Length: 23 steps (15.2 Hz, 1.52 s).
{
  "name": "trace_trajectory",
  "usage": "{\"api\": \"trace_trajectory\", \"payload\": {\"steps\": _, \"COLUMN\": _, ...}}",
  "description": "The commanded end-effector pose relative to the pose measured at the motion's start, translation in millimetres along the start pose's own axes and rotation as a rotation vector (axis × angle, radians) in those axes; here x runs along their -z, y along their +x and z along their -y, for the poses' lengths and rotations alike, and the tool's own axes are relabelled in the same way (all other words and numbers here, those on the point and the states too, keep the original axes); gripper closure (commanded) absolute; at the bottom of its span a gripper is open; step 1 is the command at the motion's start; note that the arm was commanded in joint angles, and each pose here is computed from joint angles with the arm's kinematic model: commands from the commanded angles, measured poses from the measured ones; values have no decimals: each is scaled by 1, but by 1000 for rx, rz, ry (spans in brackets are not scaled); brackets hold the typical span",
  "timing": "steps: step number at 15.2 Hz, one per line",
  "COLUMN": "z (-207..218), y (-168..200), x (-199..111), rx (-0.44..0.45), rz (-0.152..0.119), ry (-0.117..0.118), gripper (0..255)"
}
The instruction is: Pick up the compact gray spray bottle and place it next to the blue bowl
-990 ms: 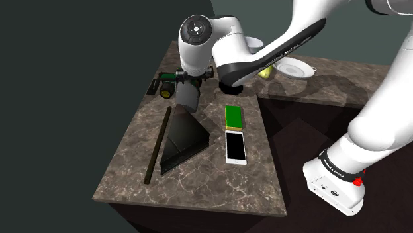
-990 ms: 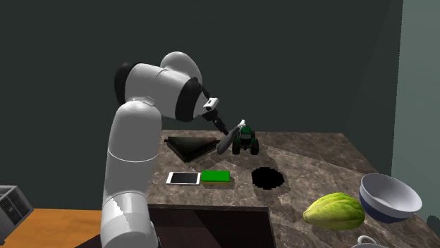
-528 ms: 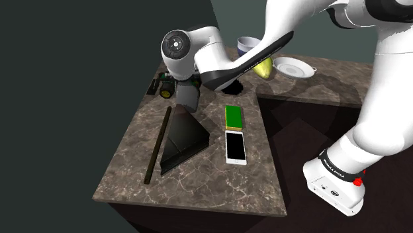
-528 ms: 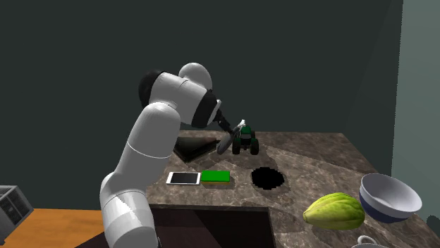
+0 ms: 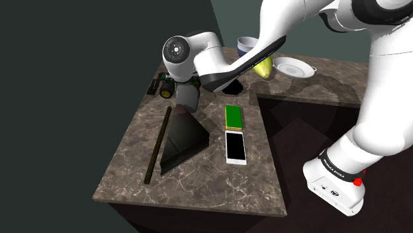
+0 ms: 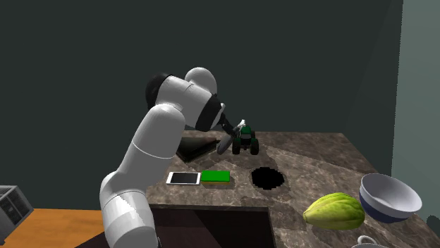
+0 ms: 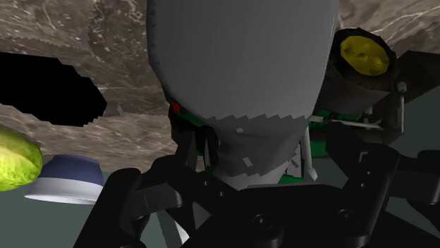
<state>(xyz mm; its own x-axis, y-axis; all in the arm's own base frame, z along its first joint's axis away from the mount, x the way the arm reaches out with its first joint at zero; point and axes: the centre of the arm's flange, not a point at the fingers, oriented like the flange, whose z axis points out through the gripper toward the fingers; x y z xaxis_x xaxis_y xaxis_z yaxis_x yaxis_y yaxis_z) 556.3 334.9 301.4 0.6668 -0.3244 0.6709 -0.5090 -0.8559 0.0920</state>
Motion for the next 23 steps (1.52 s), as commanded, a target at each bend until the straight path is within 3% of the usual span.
{"api": "trace_trajectory", "payload": {"steps": 1, "z": 0, "y": 0, "x": 0, "rx": 0, "rz": 0, "ry": 0, "gripper": 0}}
{"api": "trace_trajectory", "payload": {"steps": 4, "z": 0, "y": 0, "x": 0, "rx": 0, "rz": 0, "ry": 0, "gripper": 0}}
{"api": "trace_trajectory", "payload": {"steps": 5, "z": 0, "y": 0, "x": 0, "rx": 0, "rz": 0, "ry": 0, "gripper": 255}}
{"api": "trace_trajectory", "payload": {"steps": 14, "z": 0, "y": 0, "x": 0, "rx": 0, "rz": 0, "ry": 0, "gripper": 255}}
{"api": "trace_trajectory", "payload": {"steps": 23, "z": -4, "y": 32, "x": 35, "rx": 0, "rz": 0, "ry": 0, "gripper": 255}}
